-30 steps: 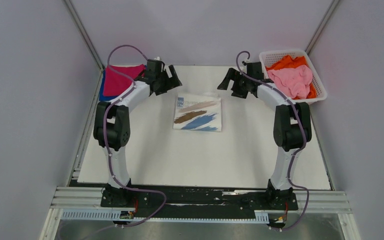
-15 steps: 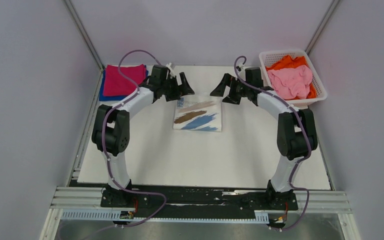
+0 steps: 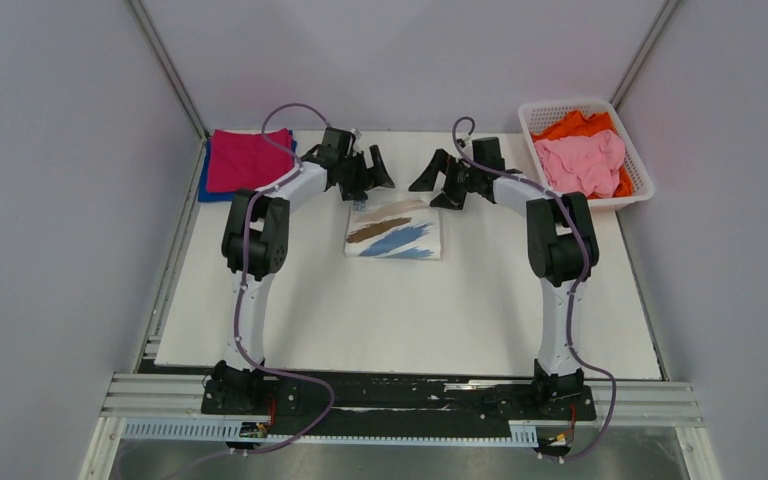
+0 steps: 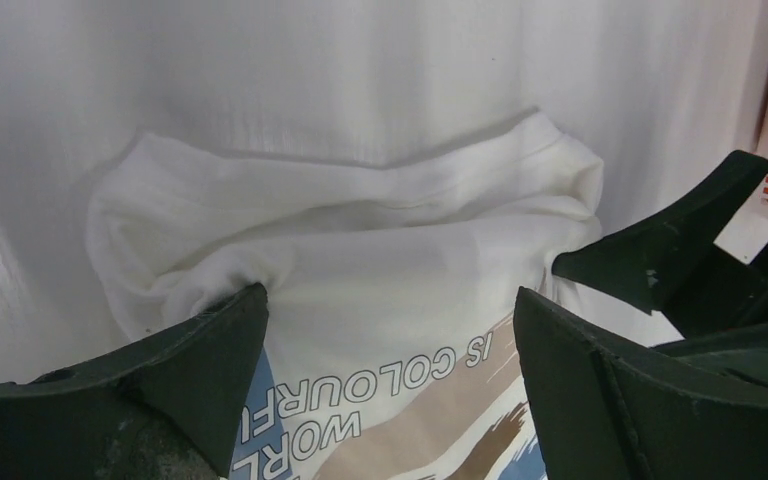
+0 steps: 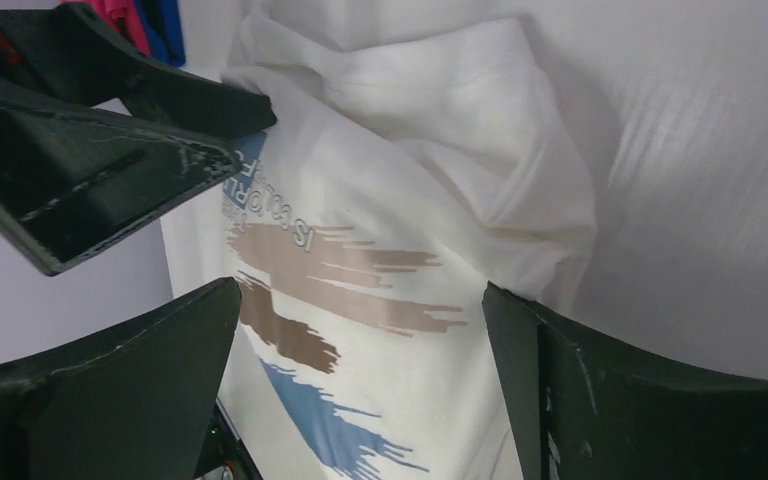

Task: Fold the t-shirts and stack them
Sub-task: Put the neatly folded tshirt into the corner of the board with the left arm

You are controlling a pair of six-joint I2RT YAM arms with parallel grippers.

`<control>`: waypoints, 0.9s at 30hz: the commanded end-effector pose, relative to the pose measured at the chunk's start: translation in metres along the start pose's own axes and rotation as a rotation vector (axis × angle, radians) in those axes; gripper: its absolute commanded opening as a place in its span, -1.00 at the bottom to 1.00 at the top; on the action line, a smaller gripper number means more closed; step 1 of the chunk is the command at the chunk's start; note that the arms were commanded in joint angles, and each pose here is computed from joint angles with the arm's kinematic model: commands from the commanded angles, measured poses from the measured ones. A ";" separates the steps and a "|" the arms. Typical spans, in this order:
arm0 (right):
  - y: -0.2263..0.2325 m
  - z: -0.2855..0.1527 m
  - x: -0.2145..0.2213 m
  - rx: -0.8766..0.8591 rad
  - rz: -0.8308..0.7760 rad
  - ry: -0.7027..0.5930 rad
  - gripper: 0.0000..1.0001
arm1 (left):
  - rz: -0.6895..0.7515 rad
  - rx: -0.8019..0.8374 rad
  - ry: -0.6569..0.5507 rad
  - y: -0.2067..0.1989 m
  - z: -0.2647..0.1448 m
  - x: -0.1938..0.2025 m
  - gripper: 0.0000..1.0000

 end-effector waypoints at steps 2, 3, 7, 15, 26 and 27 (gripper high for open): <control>-0.017 0.017 -0.011 0.038 0.017 -0.030 1.00 | -0.047 -0.137 0.100 0.028 0.022 0.016 1.00; -0.022 0.019 -0.009 0.057 0.026 -0.028 1.00 | -0.056 -0.148 0.124 0.031 0.024 0.022 1.00; -0.034 0.019 -0.001 0.112 0.040 -0.026 1.00 | -0.072 -0.178 0.155 0.037 0.019 0.036 1.00; -0.026 -0.011 0.040 0.154 0.017 0.004 1.00 | 0.009 -0.186 0.146 0.021 -0.028 0.055 1.00; 0.022 -0.069 0.066 0.128 -0.112 -0.098 1.00 | 0.128 -0.173 -0.046 -0.027 -0.108 0.056 1.00; 0.028 -0.076 0.067 0.127 -0.121 -0.125 1.00 | 0.132 -0.195 -0.062 -0.029 -0.113 0.055 1.00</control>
Point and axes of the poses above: each gripper's point midway between its finger pads, its own z axis out along the fingers, its own y axis along the line the jaws close on, x = y × z, the point moved 10 cm from there along -z, back along the fingers, and after that the axes turned 9 degrees about z, right-handed, at the moved point
